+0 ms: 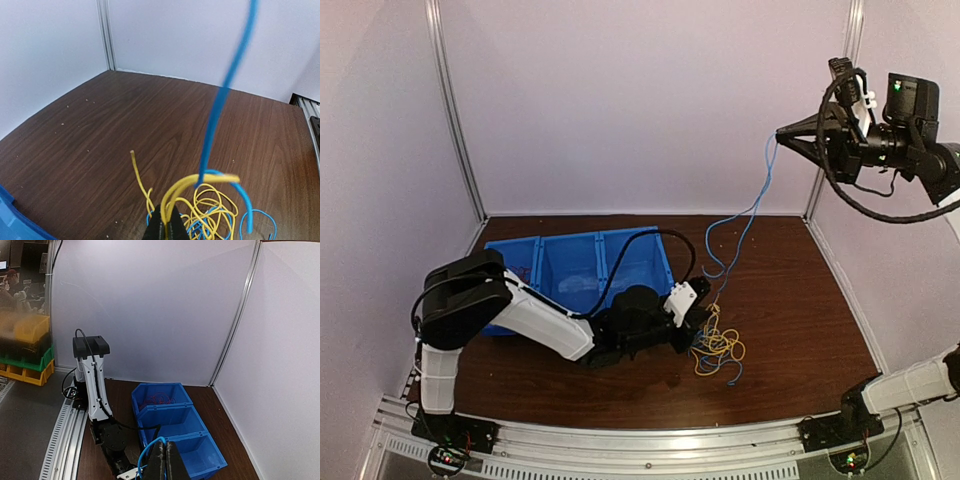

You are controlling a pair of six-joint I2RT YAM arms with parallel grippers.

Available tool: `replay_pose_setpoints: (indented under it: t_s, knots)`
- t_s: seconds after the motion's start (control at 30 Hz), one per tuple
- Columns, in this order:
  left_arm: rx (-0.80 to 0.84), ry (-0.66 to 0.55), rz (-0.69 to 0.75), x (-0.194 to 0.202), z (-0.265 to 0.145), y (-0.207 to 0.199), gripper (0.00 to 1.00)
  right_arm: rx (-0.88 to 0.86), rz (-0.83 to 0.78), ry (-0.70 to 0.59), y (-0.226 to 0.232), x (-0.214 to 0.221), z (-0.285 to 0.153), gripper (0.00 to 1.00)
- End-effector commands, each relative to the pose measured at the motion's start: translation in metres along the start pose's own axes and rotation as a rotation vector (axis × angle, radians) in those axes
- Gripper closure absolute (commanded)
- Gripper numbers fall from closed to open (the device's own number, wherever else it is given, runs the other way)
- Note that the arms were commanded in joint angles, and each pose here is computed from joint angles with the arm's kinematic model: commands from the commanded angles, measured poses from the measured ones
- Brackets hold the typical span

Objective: Untangle the cables

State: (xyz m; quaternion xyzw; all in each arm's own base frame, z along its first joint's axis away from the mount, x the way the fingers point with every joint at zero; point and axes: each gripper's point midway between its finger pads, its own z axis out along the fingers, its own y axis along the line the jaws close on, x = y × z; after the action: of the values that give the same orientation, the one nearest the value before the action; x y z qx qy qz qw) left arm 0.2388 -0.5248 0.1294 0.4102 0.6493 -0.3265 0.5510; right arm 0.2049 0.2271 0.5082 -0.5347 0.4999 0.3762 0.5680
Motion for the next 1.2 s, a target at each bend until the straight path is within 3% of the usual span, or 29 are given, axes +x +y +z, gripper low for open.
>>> replay_pose_setpoints:
  t_s: [0.0,0.13,0.23,0.47,0.63,0.73,0.87,1.17]
  knots:
    - [0.029,0.053,-0.048,0.037,0.014,-0.009,1.0,0.047,-0.121,-0.052,0.002,-0.047,-0.014,1.0]
    - [0.043,0.109,-0.101,0.072,0.012,-0.013,1.0,0.108,-0.253,-0.108,0.002,-0.101,-0.032,1.0]
    - [0.04,0.129,-0.123,0.086,0.007,-0.013,1.0,0.105,-0.283,-0.135,0.0,-0.117,-0.034,1.0]
    - [0.088,0.042,-0.115,0.059,-0.014,-0.02,0.99,0.077,-0.171,-0.1,-0.021,-0.075,-0.015,1.0]
    - [0.137,-0.03,-0.079,0.028,-0.039,-0.032,0.68,0.094,-0.099,-0.07,-0.037,-0.042,-0.005,1.0]
    - [0.12,-0.037,-0.074,0.018,-0.055,-0.032,0.56,0.101,-0.07,-0.056,-0.044,-0.027,0.0,1.0]
    - [0.078,-0.029,-0.089,0.015,-0.076,-0.024,0.51,0.121,-0.051,-0.033,-0.054,-0.011,0.005,1.0]
    - [-0.007,-0.028,-0.153,0.01,-0.129,-0.004,0.5,0.143,0.009,-0.022,-0.085,0.017,0.022,1.0]
